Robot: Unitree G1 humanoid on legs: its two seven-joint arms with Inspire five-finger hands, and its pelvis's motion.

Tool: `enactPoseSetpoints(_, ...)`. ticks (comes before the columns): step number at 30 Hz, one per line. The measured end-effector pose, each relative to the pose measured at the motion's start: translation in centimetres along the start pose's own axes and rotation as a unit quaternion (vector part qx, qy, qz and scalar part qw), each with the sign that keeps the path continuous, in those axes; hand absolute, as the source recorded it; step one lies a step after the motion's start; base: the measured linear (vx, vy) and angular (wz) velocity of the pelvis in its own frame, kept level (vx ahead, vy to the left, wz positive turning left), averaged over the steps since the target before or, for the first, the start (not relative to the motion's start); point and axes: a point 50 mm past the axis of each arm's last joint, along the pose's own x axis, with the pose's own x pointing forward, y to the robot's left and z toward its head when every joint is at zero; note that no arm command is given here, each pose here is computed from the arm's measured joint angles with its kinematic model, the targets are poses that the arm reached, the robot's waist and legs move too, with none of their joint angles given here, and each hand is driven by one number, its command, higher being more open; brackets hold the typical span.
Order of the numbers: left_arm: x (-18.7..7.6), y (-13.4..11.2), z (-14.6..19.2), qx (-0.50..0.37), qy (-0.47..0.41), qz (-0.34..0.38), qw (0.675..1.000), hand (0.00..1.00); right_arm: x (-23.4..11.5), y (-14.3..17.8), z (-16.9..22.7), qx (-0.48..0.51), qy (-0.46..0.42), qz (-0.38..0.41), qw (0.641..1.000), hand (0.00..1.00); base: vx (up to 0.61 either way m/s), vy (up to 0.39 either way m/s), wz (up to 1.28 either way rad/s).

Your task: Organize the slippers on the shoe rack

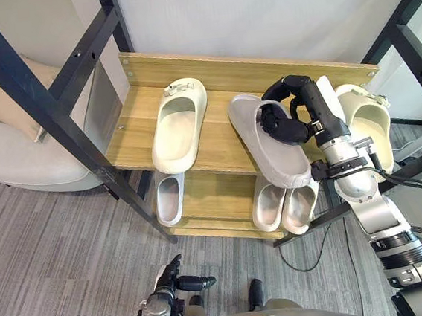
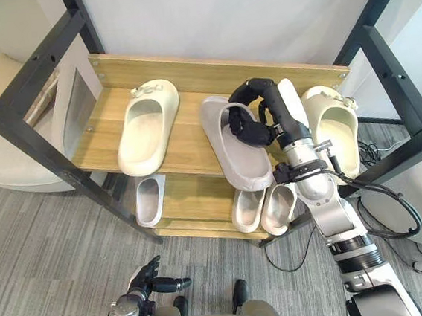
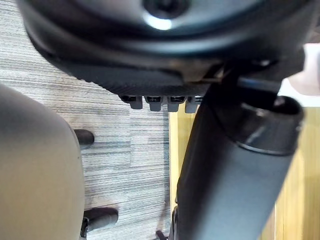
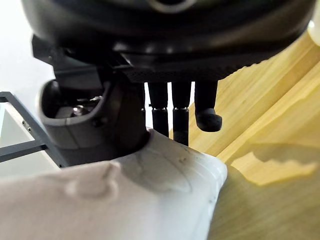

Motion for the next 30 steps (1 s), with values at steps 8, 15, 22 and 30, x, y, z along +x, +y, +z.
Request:
enactPoseSetpoints(8, 0.0, -0.1, 0.1, 0.002, -0.003, -0.001, 1.0, 1.0, 0.0, -1.8, 6.9, -0.012, -0.159, -0.029, 0.987, 0.0, -0.01, 0.002, -0.04)
enactPoseSetpoints(15, -0.1, -0.4, 0.0, 0.003, -0.001, -0.006, 1.0, 1.0, -1.1, -2.3, 10.6, 0.019, -0.256, -0.05, 0.965, 0.0, -0.03, 0.008, -0.04)
enactPoseSetpoints(22, -0.1, -1.1, -0.4, 0.004, 0.007, -0.017, 1.0, 1.0, -1.8, 0.4, 12.7, 0.19, -0.293, 0.014, 0.937, 0.0, -0.02, 0.003, -0.06)
enactPoseSetpoints(30, -0.1, -1.6, -0.2, 0.019, 0.002, -0.028, 0.999, 1.0, -3.0, 7.3, 13.1, 0.354, -0.249, 0.203, 0.878, 0.0, -0.02, 0.005, 0.03)
